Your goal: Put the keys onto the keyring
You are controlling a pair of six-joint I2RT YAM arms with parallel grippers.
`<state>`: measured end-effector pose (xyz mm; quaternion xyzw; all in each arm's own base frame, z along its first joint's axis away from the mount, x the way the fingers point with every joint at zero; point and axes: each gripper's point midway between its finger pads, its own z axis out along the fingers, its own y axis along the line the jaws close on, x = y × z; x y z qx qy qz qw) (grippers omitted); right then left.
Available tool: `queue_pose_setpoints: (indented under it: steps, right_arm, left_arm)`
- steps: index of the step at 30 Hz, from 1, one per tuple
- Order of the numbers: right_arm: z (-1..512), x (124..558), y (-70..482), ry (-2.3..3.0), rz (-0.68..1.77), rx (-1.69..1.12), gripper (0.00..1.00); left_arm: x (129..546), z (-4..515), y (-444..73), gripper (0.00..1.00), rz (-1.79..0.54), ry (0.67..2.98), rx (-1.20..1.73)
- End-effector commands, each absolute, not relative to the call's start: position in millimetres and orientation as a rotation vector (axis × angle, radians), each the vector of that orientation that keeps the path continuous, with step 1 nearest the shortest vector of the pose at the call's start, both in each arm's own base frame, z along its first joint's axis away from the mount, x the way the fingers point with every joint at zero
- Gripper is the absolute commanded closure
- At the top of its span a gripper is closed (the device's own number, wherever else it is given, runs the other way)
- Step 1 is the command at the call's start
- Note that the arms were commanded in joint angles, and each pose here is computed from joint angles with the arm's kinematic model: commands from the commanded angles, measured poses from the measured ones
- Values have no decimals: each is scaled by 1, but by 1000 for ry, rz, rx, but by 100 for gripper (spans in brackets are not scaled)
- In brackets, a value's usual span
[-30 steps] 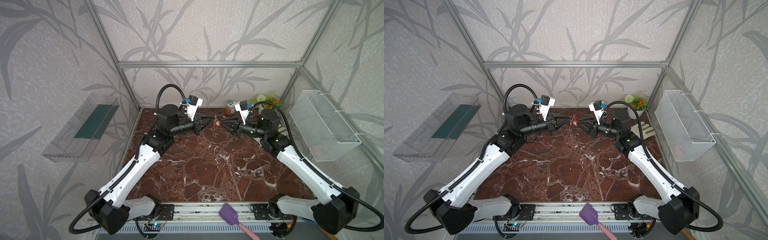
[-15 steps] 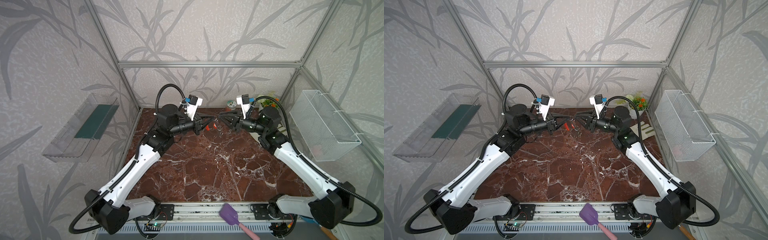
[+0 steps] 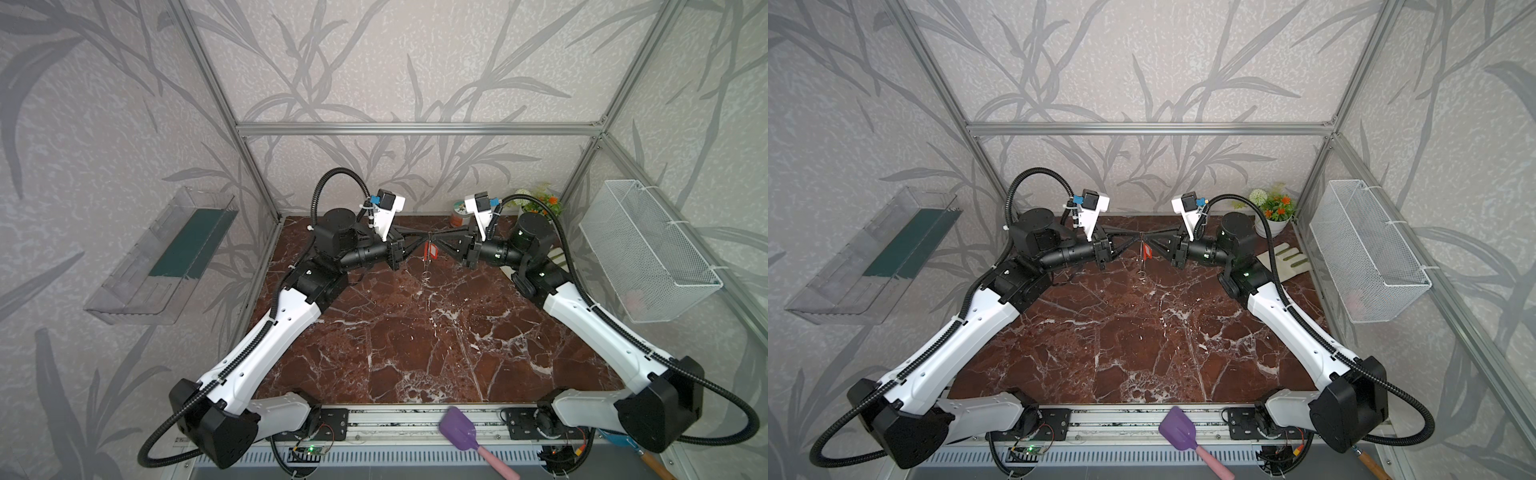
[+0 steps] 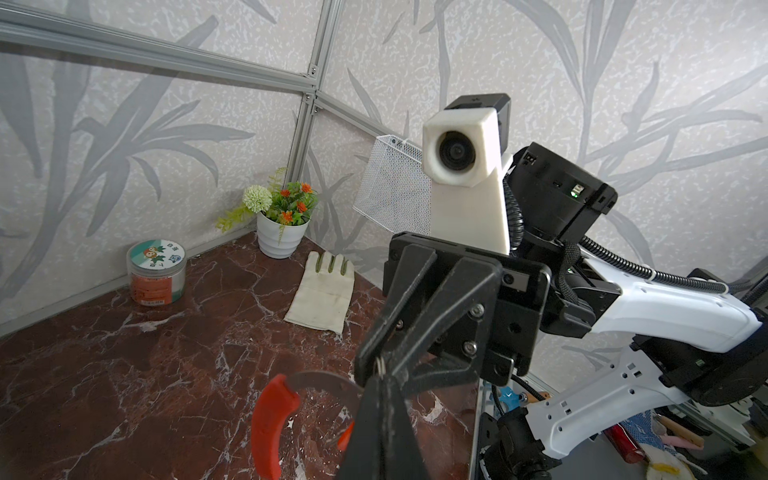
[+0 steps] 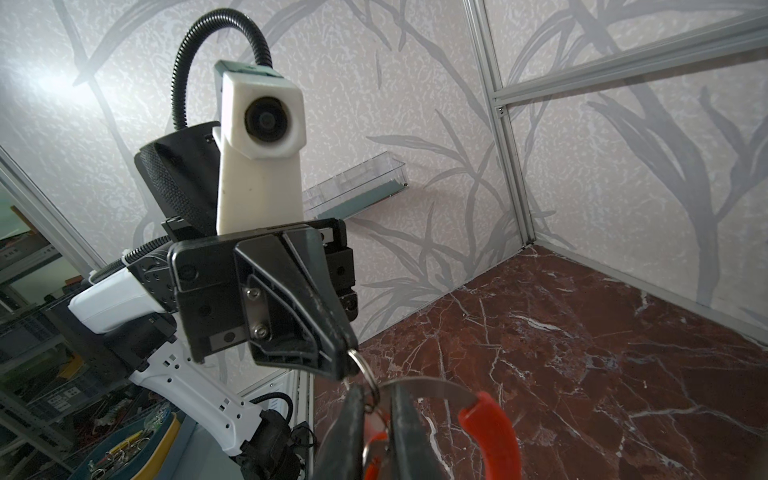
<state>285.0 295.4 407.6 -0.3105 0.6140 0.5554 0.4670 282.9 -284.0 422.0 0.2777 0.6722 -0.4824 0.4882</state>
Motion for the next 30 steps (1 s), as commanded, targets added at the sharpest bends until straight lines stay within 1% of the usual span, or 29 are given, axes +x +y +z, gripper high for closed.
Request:
queue_pose_setpoints:
  steps: [1, 2, 4, 12, 13, 15, 16, 18, 25, 30]
  right_arm:
    - [425, 276, 298, 1446, 1375, -800, 91]
    - [425, 275, 298, 1446, 1377, -802, 92]
    - [426, 274, 298, 1442, 1378, -806, 100]
    - [426, 270, 296, 1445, 1359, -826, 100]
    - [425, 270, 296, 1448, 1354, -829, 100]
    - [423, 269, 295, 1461, 1339, -841, 100]
    - [421, 269, 295, 1470, 1329, -848, 100]
    - [416, 269, 293, 1488, 1304, -869, 100]
    - [400, 262, 286, 1566, 1258, -985, 100]
    - [385, 249, 289, 1650, 1302, -1112, 100]
  left_arm:
    - [276, 440, -284, 100, -1195, 1567, 697]
    - [276, 440, -284, 100, -1195, 1569, 696]
    - [275, 440, -284, 100, -1196, 1569, 699]
    - [274, 436, -283, 100, -1198, 1581, 699]
    - [273, 437, -283, 96, -1199, 1579, 701]
    - [272, 436, -283, 84, -1194, 1584, 705]
    - [272, 435, -282, 79, -1186, 1589, 710]
    - [271, 432, -280, 76, -1164, 1606, 721]
    - [260, 413, -276, 75, -1119, 1689, 824]
    - [253, 393, -275, 77, -1089, 1772, 907]
